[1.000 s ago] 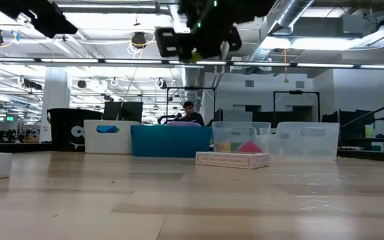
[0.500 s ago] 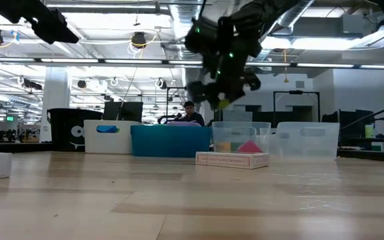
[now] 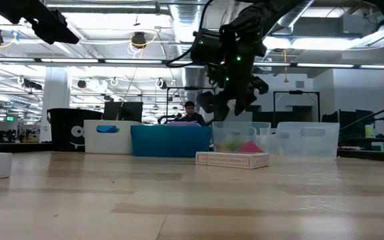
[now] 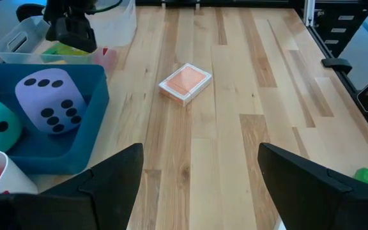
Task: Pick & Place Toys
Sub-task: Put the small green game piece into the left transparent bin, then put the small blue game piece into the left transparent bin
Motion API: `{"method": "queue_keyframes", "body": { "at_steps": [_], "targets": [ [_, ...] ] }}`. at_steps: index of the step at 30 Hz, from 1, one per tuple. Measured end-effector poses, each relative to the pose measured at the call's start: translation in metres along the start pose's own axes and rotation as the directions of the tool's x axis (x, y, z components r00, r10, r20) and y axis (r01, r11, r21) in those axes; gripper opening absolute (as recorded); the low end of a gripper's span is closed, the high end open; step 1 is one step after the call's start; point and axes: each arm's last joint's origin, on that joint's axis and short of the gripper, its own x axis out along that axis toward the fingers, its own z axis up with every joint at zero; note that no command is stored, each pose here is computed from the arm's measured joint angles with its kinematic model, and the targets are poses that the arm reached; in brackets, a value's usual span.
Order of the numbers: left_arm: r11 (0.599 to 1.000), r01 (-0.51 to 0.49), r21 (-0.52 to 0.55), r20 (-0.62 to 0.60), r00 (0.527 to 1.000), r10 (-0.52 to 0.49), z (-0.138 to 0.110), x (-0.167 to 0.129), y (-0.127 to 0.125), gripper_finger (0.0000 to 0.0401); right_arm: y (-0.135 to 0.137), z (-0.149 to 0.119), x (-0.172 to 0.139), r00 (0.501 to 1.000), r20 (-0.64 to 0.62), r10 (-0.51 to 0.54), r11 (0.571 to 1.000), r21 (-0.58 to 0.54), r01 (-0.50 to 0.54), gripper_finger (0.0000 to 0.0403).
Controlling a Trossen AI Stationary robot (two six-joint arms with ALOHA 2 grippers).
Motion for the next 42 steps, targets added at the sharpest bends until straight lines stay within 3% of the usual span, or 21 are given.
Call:
{"method": "queue_keyframes", "body": {
  "at_steps": [4, 9, 15, 23, 31, 36, 42],
  "targets": [
    [1.000, 0.000, 0.000, 0.000, 1.000, 0.000, 0.000, 0.000, 0.000, 0.0301, 0.003, -0.002, -0.005, 1.000, 0.005, 0.012, 1.000, -0.013, -0.012, 0.0238],
    [1.000, 0.010, -0.018, 0.033, 0.999, -0.009, 0.003, 0.000, -0.001, 0.0301, 0.012, -0.007, -0.017, 0.998, 0.030, 0.046, 0.992, -0.115, -0.042, 0.0258],
    [0.997, 0.038, -0.063, 0.120, 0.992, -0.030, 0.014, 0.004, -0.006, 0.0301, 0.017, -0.008, -0.067, 0.980, 0.110, 0.168, 0.967, -0.210, -0.143, 0.0259],
    [0.989, 0.134, -0.067, 0.146, 0.982, -0.123, 0.024, 0.023, -0.022, 0.0301, 0.014, -0.025, -0.178, 0.856, 0.251, 0.452, 0.876, -0.309, -0.371, 0.0260],
    [0.954, 0.294, -0.059, 0.167, 0.945, -0.281, 0.031, 0.051, -0.044, 0.0301, 0.015, -0.074, -0.258, 0.696, 0.277, 0.662, 0.734, -0.427, -0.529, 0.0260],
    [0.940, 0.337, -0.057, 0.189, 0.928, -0.321, 0.033, 0.068, -0.057, 0.0301, 0.030, -0.102, -0.280, 0.622, 0.286, 0.729, 0.666, -0.504, -0.550, 0.0260],
    [0.938, 0.347, 0.002, 0.135, 0.929, -0.344, 0.025, 0.080, -0.069, 0.0301, 0.055, -0.126, -0.279, 0.621, 0.342, 0.706, 0.686, -0.548, -0.479, 0.0260]
  ]
}}
